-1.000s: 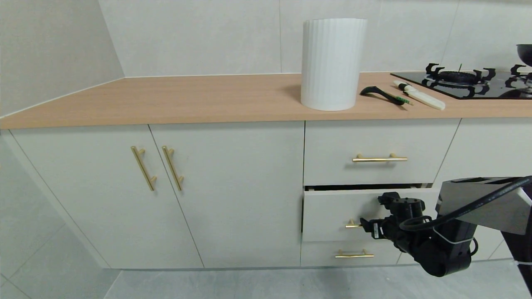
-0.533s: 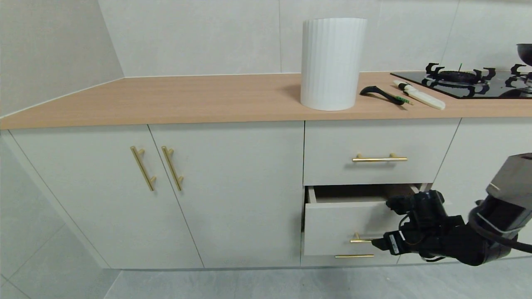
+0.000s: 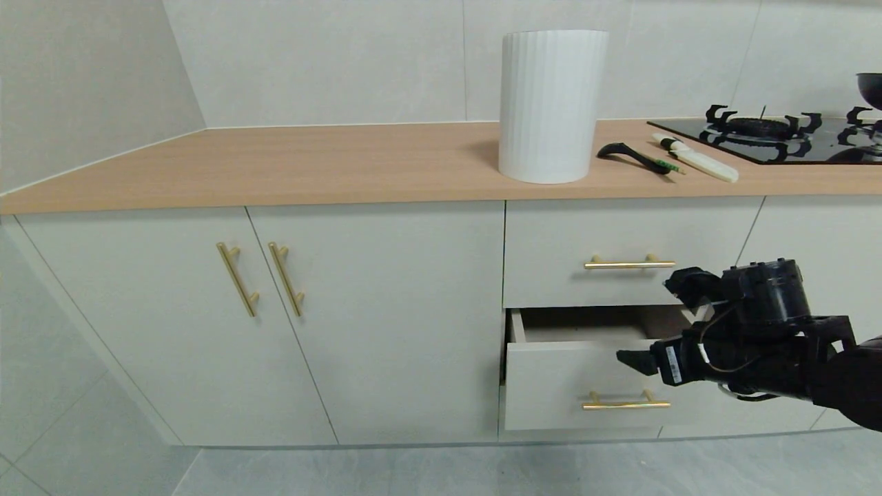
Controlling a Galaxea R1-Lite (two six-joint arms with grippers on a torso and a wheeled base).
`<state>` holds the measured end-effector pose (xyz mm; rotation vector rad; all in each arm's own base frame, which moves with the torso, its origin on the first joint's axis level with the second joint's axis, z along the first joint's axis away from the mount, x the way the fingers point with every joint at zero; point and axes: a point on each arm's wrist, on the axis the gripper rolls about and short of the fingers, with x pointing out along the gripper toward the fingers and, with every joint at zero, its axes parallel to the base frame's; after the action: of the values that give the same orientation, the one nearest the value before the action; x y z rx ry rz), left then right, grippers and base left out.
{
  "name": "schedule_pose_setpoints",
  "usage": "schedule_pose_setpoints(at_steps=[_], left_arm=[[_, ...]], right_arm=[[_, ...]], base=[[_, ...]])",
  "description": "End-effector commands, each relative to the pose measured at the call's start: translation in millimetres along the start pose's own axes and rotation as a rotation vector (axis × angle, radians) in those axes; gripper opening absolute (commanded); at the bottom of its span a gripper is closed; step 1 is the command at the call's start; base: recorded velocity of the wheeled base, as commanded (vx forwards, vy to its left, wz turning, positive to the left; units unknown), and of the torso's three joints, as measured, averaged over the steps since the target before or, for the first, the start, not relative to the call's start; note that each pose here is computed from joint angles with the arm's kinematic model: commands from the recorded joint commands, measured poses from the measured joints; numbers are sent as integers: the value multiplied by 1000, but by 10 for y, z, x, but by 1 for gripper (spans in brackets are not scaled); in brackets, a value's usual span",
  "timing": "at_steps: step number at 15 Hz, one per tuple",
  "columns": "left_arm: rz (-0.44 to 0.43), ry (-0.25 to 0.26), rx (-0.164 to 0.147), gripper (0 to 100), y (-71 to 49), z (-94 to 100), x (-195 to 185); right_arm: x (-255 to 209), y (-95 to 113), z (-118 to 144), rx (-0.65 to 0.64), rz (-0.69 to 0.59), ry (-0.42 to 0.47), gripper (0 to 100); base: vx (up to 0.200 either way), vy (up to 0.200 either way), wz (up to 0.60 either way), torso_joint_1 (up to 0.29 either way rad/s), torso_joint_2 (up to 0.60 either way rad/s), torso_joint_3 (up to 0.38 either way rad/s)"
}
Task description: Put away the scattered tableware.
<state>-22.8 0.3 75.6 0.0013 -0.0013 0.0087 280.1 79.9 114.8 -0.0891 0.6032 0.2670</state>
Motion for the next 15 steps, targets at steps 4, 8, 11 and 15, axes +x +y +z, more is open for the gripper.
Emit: schedule_pose_setpoints(at_steps=[4,8,11,15], left_arm=[[0,1,0,100,0,1,1],[0,1,0,100,0,1,1],[0,1,0,100,0,1,1],[0,1,0,100,0,1,1]], right_arm=[[608,60,-166,39,-122,-81,100],[958,47,-304,51,-164,-146,100],[1023,53,-329,58,-169,-140,100],[1046,49,-325,74,-187,-144,100]], base=[[0,0,0,0,0,0],[0,0,0,0,0,0],[0,0,0,0,0,0],[0,0,0,0,0,0]])
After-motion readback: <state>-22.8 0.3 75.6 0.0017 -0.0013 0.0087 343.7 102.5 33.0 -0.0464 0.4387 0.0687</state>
